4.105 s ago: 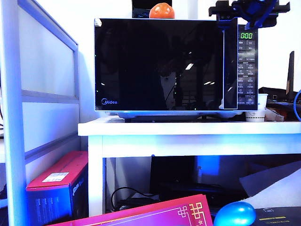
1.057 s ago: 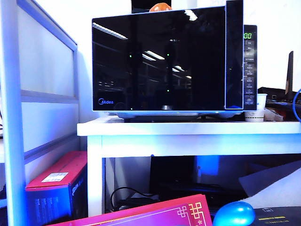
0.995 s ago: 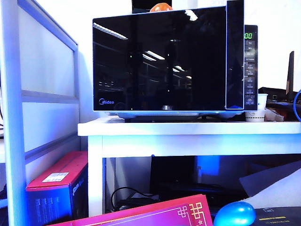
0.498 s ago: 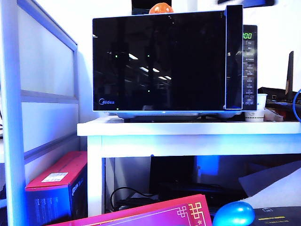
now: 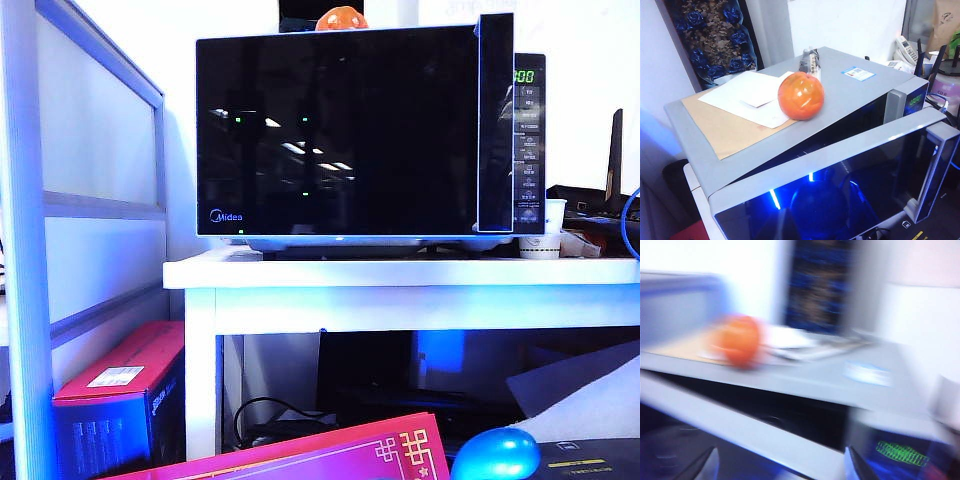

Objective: Open the microwave door, place the orange inside the microwave, then close the microwave door.

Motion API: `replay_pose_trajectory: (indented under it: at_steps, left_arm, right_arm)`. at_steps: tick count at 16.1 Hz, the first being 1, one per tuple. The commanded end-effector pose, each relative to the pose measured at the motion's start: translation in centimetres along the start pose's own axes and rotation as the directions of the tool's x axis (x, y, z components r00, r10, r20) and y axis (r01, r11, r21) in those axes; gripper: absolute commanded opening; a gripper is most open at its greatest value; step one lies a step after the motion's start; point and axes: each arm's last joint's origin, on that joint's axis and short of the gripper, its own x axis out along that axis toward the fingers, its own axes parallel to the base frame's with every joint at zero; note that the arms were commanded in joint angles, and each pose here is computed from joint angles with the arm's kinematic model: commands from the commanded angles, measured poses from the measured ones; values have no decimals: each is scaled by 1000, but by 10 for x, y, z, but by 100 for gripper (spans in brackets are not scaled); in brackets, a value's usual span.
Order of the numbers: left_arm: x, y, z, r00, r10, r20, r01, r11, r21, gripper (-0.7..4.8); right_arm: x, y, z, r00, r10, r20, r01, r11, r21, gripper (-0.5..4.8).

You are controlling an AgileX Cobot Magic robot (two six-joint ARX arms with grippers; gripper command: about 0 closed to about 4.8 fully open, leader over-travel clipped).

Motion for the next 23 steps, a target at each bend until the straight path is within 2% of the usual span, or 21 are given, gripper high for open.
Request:
replay_pose_trajectory:
  at_steps: [1, 2, 4, 6, 10, 12, 14, 18, 20, 21, 23]
  left_arm:
    - [-1, 0, 3, 1000, -2, 19, 1, 1000, 1, -5]
    - [-1, 0, 3, 1000, -1, 19, 1, 1000, 1, -5]
    - [-1, 0, 3, 1000, -2, 19, 1, 1000, 1, -5]
    - [-1, 0, 3, 1000, -2, 18, 2, 1000, 1, -5]
    - [-1, 0, 3, 1000, -1, 19, 1, 1000, 1, -5]
    - [-1, 0, 3, 1000, -1, 19, 1, 1000, 1, -5]
    - [-1, 0, 2, 1000, -1, 18, 1, 1000, 1, -5]
    - [2, 0, 1, 1000, -2, 11, 2, 1000, 1, -5]
    - [2, 0, 1, 1000, -2, 11, 2, 1000, 0, -5]
    - [2, 0, 1, 1000, -2, 12, 2, 1000, -3, -5]
    - [2, 0, 1, 1000, -2, 12, 2, 1000, -3, -5]
  right_arm:
    - [12, -4, -17, 990, -105, -90, 104, 994, -12, 333]
    - [21, -3, -27, 992, -58, -116, 58, 998, -5, 333]
    - [34, -4, -43, 986, -27, -166, 32, 999, 29, 333]
    - [41, -1, -53, 977, 73, -198, -54, 993, 102, 333]
    - [33, 5, -36, 962, 255, -101, -244, 964, 105, 333]
    - [15, 9, -13, 937, 342, -65, -335, 937, 99, 333]
    - [-2, 10, 6, 945, 328, -16, -326, 943, 73, 333]
    - [-43, 10, 44, 975, 186, 121, -185, 982, -22, 332]
    - [-36, 6, 39, 993, 67, 97, -65, 998, -16, 332]
    - [-23, 4, 26, 998, 43, 40, -43, 999, -4, 332]
    - [-6, 5, 7, 991, 126, -55, -125, 992, 21, 332]
